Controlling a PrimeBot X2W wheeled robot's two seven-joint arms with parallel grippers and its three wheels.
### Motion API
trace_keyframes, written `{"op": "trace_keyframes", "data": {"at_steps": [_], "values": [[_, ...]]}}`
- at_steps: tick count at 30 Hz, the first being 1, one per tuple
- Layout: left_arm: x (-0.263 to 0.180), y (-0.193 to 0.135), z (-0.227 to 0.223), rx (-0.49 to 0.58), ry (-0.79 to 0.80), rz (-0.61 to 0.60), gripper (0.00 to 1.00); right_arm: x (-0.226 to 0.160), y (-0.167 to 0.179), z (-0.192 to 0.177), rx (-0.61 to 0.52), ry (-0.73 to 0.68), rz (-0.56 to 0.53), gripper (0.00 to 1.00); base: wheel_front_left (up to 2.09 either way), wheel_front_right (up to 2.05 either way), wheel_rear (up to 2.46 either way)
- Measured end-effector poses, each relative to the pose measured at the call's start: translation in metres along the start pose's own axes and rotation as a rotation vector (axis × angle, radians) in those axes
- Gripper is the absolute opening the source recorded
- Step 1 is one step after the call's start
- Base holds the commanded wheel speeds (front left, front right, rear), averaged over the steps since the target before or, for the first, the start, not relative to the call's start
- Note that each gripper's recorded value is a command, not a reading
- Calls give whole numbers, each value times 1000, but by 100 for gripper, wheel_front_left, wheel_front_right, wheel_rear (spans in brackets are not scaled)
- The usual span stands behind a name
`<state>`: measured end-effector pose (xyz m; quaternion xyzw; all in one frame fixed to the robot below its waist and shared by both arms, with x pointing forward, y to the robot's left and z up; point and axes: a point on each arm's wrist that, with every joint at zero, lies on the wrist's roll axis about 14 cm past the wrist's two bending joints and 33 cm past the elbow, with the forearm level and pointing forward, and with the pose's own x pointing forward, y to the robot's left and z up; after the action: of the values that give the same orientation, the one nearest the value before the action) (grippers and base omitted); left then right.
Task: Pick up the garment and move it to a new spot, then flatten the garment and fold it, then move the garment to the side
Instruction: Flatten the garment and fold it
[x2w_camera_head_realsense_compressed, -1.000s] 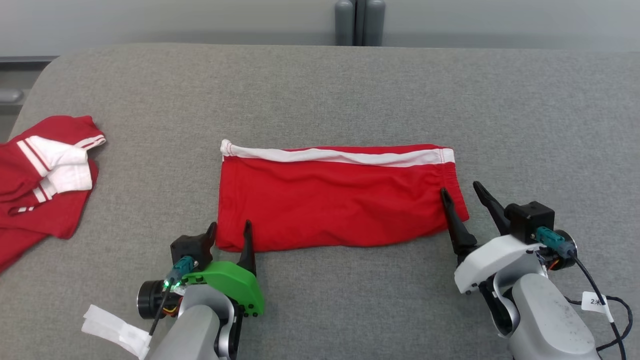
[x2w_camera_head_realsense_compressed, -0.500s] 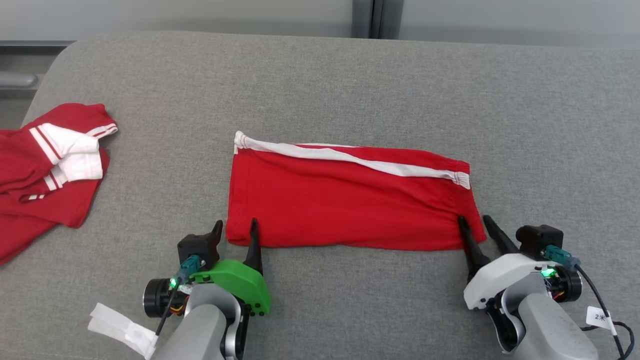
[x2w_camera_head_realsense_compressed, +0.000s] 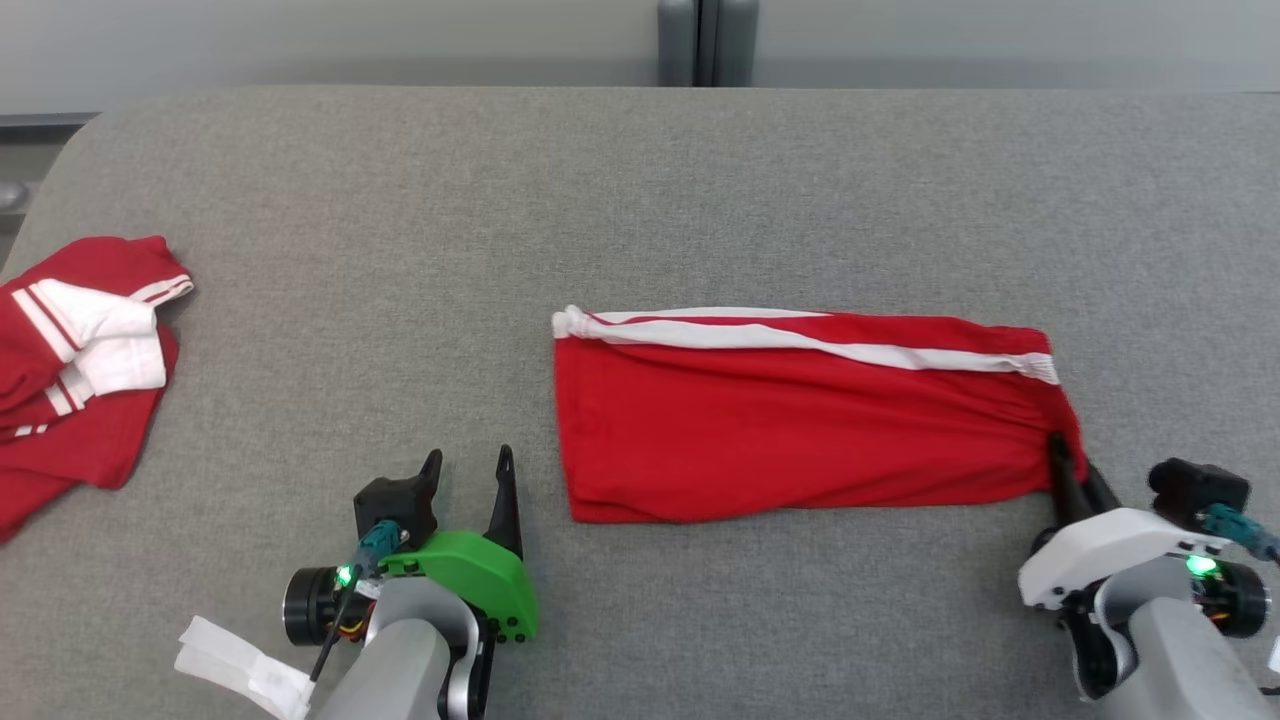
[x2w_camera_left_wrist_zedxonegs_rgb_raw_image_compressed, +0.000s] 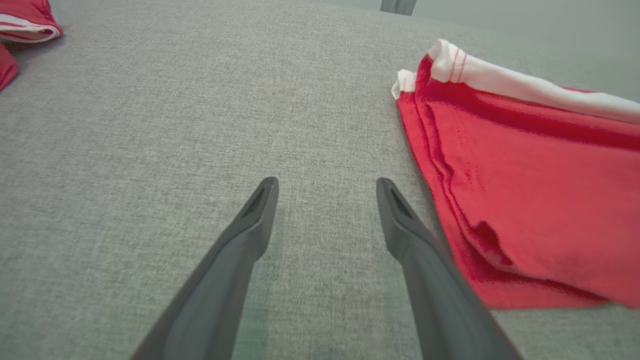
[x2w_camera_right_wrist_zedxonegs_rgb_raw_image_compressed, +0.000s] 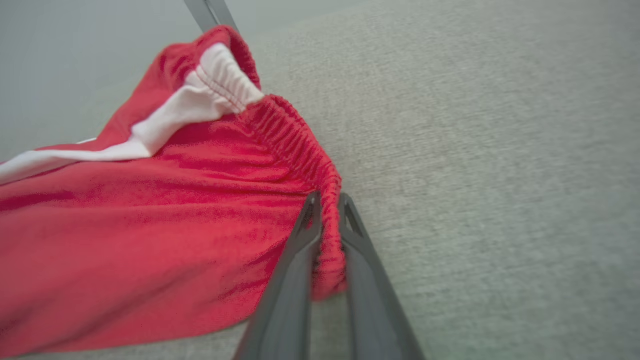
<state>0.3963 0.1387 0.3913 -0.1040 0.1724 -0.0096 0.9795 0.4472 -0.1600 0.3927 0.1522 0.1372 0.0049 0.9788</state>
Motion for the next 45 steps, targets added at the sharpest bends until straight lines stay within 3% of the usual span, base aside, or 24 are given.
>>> {"op": "trace_keyframes", "data": {"at_steps": [4,9,12,21,31,32,33,34,35,40,45], "values": [[0,-10,-1,6,3,-29,100,-8,-39,27,-32,-69,-92,0,0,0,0],[-4,-18,-4,7,8,-51,100,-12,-29,43,-24,-121,-69,0,0,0,0],[-7,-23,-2,10,1,-64,100,-11,3,52,4,-153,19,0,0,0,0],[-17,-14,-1,-13,-6,-37,100,-22,150,52,29,-141,448,0,0,0,0],[-32,12,-7,-31,1,42,100,-30,237,16,-90,-32,712,0,0,0,0],[-34,14,-8,-31,2,49,100,-31,242,11,-102,-17,729,9,0,0,0],[-35,16,-8,-31,3,54,100,-33,247,6,-119,-5,749,38,0,0,0],[-36,18,-9,-32,4,61,100,-35,252,2,-130,4,769,85,0,0,0],[-36,20,-9,-32,6,66,100,-37,257,-2,-127,15,784,100,0,0,0],[-35,18,-12,-23,14,62,100,-34,256,2,-103,7,777,100,0,0,0],[-27,4,0,35,-22,12,100,-14,213,35,-137,-107,632,100,0,0,0]]}}
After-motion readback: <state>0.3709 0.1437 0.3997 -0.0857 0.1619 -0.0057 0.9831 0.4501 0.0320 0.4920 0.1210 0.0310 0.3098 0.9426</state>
